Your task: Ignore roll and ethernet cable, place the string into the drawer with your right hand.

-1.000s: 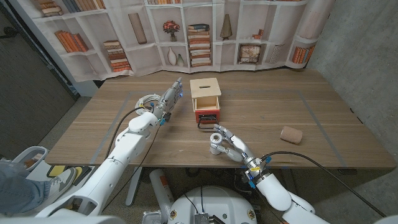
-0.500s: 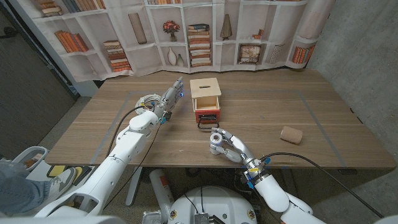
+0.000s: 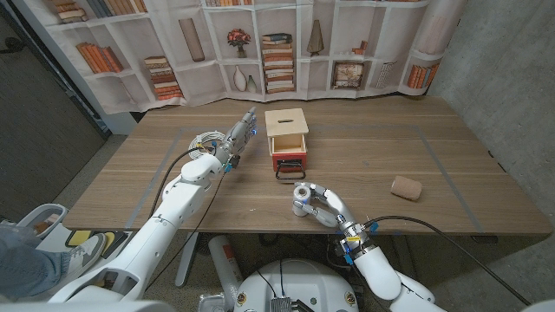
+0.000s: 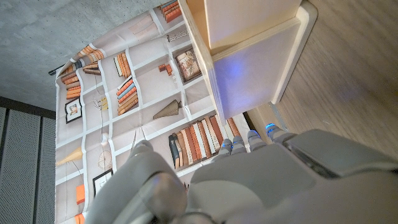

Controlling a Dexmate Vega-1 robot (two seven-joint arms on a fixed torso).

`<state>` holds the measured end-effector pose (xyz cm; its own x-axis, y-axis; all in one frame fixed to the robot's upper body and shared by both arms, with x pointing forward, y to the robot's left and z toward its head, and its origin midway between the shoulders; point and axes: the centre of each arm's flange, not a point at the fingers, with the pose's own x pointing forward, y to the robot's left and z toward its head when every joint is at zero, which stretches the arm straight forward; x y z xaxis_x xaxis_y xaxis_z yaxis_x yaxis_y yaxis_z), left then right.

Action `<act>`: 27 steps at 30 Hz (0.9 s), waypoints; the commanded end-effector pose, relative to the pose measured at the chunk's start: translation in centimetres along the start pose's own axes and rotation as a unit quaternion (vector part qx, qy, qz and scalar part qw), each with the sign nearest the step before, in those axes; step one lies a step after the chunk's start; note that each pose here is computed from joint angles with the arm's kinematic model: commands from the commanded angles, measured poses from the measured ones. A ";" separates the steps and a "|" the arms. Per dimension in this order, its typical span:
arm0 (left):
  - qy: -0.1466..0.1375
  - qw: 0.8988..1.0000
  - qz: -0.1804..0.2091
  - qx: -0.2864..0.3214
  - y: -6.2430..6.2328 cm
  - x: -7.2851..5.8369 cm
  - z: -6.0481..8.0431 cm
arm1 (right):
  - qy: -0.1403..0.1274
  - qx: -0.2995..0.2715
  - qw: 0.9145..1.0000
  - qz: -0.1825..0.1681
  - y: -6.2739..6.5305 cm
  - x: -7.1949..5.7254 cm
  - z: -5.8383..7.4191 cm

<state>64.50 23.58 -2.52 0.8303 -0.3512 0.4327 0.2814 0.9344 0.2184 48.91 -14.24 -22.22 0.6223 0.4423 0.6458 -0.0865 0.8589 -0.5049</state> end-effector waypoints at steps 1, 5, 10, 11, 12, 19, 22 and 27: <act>-0.002 1.000 0.006 -0.001 0.0 -0.4 -0.1 | 0.001 -0.001 1.000 -0.020 -0.4 0.0 0.1; -0.003 1.000 0.011 -0.003 0.2 -0.6 -0.1 | -0.001 -0.008 1.000 -0.018 -0.5 0.2 0.2; -0.004 1.000 0.013 -0.003 0.2 -0.6 -0.1 | -0.003 -0.019 1.000 -0.020 -0.9 0.5 0.4; -0.005 1.000 0.014 -0.008 0.2 -0.6 -0.2 | -0.004 -0.022 1.000 -0.020 -1.1 0.7 0.4; -0.005 1.000 0.014 -0.008 0.2 -0.6 -0.2 | -0.003 -0.022 1.000 -0.020 -1.1 0.7 0.4; -0.015 1.000 0.018 -0.006 0.5 -0.8 0.3 | -0.009 -0.031 0.999 -0.031 -1.9 1.0 1.2; -0.017 1.000 0.018 -0.005 0.6 -0.8 0.4 | -0.010 -0.037 0.998 -0.040 -2.2 0.8 1.6; -0.015 1.000 0.021 -0.008 0.9 -0.8 0.3 | -0.017 -0.041 0.998 -0.044 -2.6 0.9 2.3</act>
<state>64.03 24.17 -2.70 0.8312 -0.3251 0.4511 0.2620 0.9445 0.1981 49.10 -14.92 -20.86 0.6233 0.3965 0.6740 -0.0104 0.8661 -0.4998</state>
